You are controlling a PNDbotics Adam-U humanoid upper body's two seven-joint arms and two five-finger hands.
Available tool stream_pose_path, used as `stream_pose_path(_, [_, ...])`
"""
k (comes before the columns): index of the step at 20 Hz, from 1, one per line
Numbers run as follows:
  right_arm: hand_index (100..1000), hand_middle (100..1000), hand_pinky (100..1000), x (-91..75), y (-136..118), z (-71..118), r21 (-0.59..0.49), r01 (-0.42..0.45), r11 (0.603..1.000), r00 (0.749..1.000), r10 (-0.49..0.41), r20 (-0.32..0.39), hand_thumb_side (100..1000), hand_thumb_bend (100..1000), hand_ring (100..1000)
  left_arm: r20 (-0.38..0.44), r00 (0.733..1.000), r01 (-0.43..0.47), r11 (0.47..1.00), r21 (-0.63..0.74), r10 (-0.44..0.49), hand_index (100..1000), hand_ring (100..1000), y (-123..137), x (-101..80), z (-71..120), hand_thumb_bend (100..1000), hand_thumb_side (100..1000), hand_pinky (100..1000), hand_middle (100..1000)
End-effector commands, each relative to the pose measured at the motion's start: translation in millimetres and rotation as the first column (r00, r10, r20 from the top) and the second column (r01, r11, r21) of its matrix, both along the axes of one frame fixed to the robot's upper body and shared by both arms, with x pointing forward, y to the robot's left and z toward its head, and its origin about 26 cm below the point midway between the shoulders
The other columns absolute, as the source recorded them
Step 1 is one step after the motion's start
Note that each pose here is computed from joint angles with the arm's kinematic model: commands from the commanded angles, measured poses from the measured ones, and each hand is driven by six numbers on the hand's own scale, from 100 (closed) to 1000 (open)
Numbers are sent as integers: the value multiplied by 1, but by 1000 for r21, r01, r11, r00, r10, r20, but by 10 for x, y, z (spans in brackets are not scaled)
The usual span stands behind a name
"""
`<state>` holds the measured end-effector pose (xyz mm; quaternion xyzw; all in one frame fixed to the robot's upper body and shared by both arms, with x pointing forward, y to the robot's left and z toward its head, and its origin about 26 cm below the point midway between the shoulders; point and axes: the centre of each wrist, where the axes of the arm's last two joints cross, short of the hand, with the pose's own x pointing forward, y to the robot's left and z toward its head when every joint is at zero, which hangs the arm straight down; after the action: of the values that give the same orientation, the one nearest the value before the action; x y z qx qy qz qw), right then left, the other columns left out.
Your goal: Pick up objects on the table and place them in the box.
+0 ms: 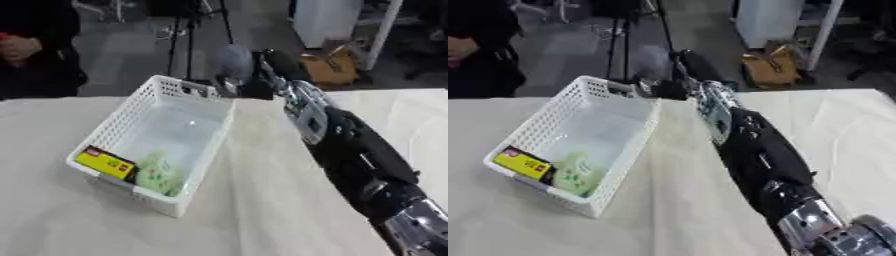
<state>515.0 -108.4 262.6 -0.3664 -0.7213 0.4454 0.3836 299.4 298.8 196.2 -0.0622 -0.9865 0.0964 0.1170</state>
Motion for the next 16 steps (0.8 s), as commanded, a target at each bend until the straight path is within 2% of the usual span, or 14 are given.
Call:
stream_pose_path(1, [721,467,952,-45,182,188,6,-31,1000,998,30,52,839,534,911,24,1000,3,1000,21,-4,711,626,9,-25,85,100,621,674,729])
stream_pose_path(2, [721,469,952,-59,268,153,3,-41,999,998,40,45,865,383,911,24,1000,5,1000,21,-5,711,626,4,-24,85,100,621,674,729])
stream_pose_path(12, [722,474,951,-145,681,-130,-35,-87,996,996,88,13,862,373,911,28,999,17,1000,20,-17,711,627,-19,-16,89,100,622,675,731])
stream_pose_path(16, [726,481,951,-166,763,-199,-58,-96,994,995,96,11,869,378,913,29,999,18,1000,21,-19,711,627,-21,-16,88,100,622,675,732])
